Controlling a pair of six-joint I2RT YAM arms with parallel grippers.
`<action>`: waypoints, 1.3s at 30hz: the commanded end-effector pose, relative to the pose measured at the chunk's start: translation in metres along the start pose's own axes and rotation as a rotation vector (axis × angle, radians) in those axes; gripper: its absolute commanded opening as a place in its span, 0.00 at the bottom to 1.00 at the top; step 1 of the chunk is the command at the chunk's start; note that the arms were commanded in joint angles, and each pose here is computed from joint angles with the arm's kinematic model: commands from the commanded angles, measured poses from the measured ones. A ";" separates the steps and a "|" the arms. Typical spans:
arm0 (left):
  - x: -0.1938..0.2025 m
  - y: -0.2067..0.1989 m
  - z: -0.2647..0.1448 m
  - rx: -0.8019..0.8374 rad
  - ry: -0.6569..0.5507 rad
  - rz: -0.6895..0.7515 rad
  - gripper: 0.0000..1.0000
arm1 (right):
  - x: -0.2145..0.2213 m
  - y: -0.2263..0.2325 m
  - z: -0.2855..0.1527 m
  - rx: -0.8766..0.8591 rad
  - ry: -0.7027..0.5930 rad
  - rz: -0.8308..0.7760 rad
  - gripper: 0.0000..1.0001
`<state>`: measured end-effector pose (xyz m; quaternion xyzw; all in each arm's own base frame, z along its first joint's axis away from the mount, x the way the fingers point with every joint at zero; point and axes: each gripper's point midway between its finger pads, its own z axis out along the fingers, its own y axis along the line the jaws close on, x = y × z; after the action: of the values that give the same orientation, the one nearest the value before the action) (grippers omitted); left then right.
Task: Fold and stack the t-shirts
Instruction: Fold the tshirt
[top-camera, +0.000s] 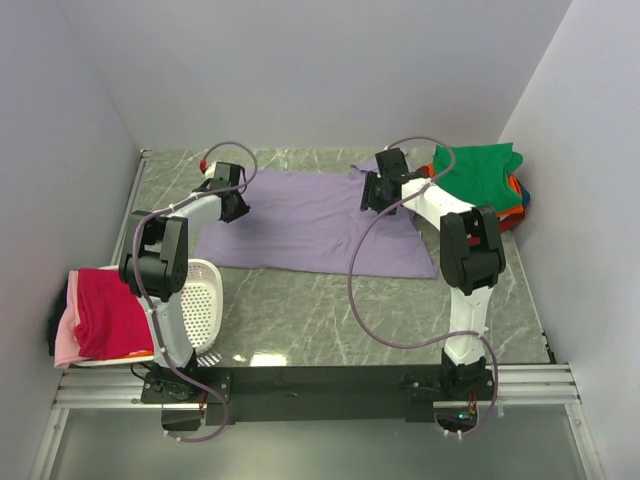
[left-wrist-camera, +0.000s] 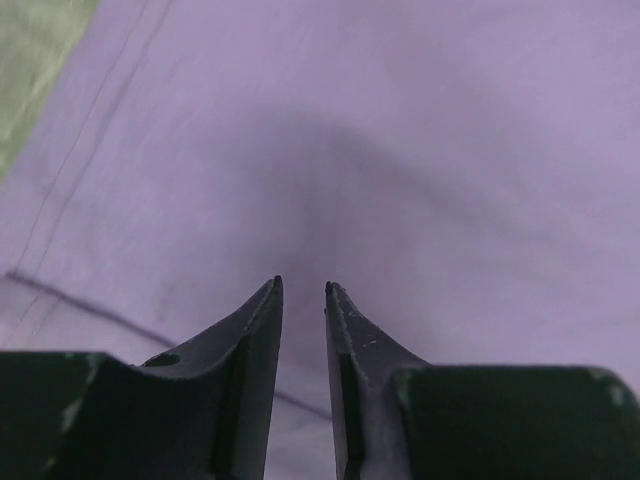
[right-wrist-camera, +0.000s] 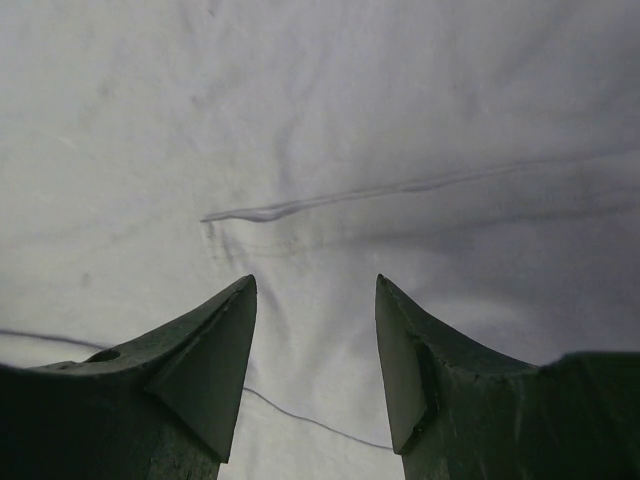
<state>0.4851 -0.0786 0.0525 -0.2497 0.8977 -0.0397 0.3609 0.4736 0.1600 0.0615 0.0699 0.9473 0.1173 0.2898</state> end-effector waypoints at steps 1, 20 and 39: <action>0.013 0.008 0.000 -0.004 0.029 -0.025 0.30 | 0.005 0.000 -0.001 0.080 -0.018 -0.058 0.58; 0.084 0.049 -0.014 -0.059 0.161 -0.009 0.29 | 0.090 -0.005 0.004 0.169 0.168 -0.131 0.58; 0.102 0.069 -0.044 -0.056 0.170 -0.012 0.28 | 0.155 -0.004 -0.013 0.162 0.264 -0.166 0.58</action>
<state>0.4044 -0.0752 0.0238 -0.2623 0.9018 -0.0614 0.3378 0.3908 0.1821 0.0164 0.0094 0.9680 0.0302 0.2490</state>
